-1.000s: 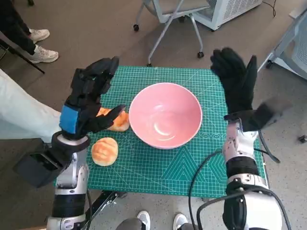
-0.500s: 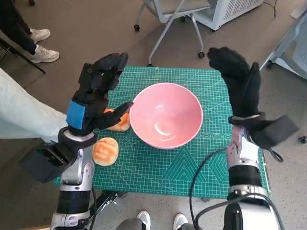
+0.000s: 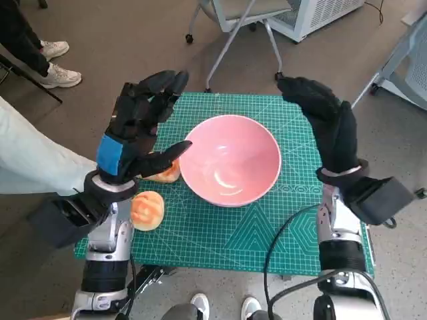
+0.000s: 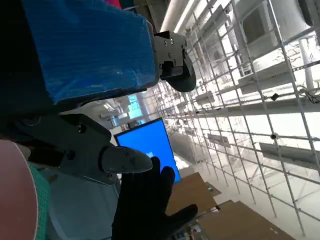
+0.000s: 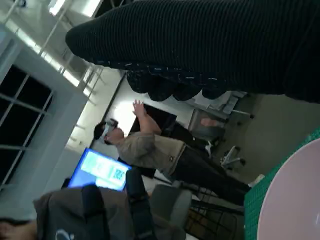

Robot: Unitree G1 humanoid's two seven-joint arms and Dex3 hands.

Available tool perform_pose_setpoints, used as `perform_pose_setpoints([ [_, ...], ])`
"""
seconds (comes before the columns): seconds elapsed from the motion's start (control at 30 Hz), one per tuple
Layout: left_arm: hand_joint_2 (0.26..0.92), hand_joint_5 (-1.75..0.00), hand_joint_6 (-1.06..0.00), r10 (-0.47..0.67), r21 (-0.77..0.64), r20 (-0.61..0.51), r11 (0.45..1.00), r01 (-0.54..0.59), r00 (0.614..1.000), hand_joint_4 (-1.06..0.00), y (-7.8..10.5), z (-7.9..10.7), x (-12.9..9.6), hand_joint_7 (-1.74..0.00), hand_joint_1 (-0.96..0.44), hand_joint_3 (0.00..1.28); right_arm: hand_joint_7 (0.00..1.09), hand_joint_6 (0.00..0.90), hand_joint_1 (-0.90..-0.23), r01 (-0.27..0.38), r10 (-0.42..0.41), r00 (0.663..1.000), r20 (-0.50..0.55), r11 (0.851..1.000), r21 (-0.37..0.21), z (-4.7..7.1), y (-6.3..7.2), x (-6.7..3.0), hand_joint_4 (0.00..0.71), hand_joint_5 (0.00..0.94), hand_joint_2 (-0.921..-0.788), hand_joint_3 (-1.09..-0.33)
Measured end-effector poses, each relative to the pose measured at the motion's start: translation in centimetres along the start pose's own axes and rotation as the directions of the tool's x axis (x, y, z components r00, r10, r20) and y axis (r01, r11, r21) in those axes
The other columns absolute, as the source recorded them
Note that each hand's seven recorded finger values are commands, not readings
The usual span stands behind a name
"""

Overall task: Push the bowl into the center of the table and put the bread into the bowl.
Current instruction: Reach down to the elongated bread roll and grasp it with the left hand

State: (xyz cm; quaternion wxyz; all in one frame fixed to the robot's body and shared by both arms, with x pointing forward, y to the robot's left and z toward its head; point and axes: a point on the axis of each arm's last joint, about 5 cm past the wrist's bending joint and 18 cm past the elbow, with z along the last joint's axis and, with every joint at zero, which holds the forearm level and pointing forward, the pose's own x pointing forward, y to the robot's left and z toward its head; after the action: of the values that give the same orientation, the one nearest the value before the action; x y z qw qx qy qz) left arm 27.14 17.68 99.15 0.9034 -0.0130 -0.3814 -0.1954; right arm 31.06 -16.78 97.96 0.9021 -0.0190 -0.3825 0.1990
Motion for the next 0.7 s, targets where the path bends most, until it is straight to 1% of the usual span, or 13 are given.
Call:
perform_pose_setpoints([
  [0.27, 0.91, -0.03, 0.0, -0.02, 0.004, 0.0, 1.0, 0.02, 1.0, -0.29, 0.2, 0.0, 0.0, -0.78, -0.2, 0.24, 0.2, 0.247, -0.679, -0.017, 0.017, 1.0, -0.002, 1.0, 0.002, 0.0, 0.3, -0.15, 0.224, 0.007, -0.921, -0.728],
  [0.43, 0.908, -0.03, 0.0, -0.035, 0.023, -0.003, 0.999, 0.035, 0.999, -0.29, 0.7, 0.3, -0.1, -0.77, -0.21, 0.24, 0.21, 0.243, -0.679, -0.02, 0.02, 1.0, -0.003, 1.0, 0.003, 0.0, 0.4, -0.22, 0.221, 0.004, -0.921, -0.726],
  [0.57, 0.896, -0.03, 0.0, -0.06, 0.07, -0.015, 0.996, 0.061, 0.998, -0.28, 1.9, 0.8, -0.3, -0.75, -0.21, 0.22, 0.22, 0.239, -0.678, -0.017, 0.017, 1.0, 0.002, 1.0, 0.005, 0.0, 0.6, -0.13, 0.221, 0.003, -0.921, -0.724],
  [0.6, 0.894, -0.03, -0.01, -0.072, 0.099, -0.026, 0.992, 0.074, 0.997, -0.28, 2.4, 1.1, -0.4, -0.74, -0.21, 0.21, 0.22, 0.238, -0.678, -0.018, 0.018, 1.0, 0.003, 1.0, 0.006, 0.0, 0.6, -0.11, 0.221, 0.003, -0.921, -0.724],
  [0.67, 0.86, -0.02, -0.03, -0.101, 0.18, -0.065, 0.977, 0.112, 0.993, -0.28, 3.7, 1.9, -0.5, -0.71, -0.19, 0.16, 0.22, 0.236, -0.679, -0.02, 0.02, 1.0, 0.004, 1.0, 0.008, 0.0, 0.7, -0.09, 0.22, 0.003, -0.921, -0.724],
  [0.7, 0.856, -0.02, -0.04, -0.114, 0.225, -0.09, 0.965, 0.131, 0.989, -0.28, 4.4, 2.4, -0.5, -0.7, -0.19, 0.15, 0.23, 0.235, -0.679, -0.019, 0.019, 1.0, 0.004, 1.0, 0.008, 0.0, 0.7, -0.1, 0.22, 0.003, -0.921, -0.724],
])
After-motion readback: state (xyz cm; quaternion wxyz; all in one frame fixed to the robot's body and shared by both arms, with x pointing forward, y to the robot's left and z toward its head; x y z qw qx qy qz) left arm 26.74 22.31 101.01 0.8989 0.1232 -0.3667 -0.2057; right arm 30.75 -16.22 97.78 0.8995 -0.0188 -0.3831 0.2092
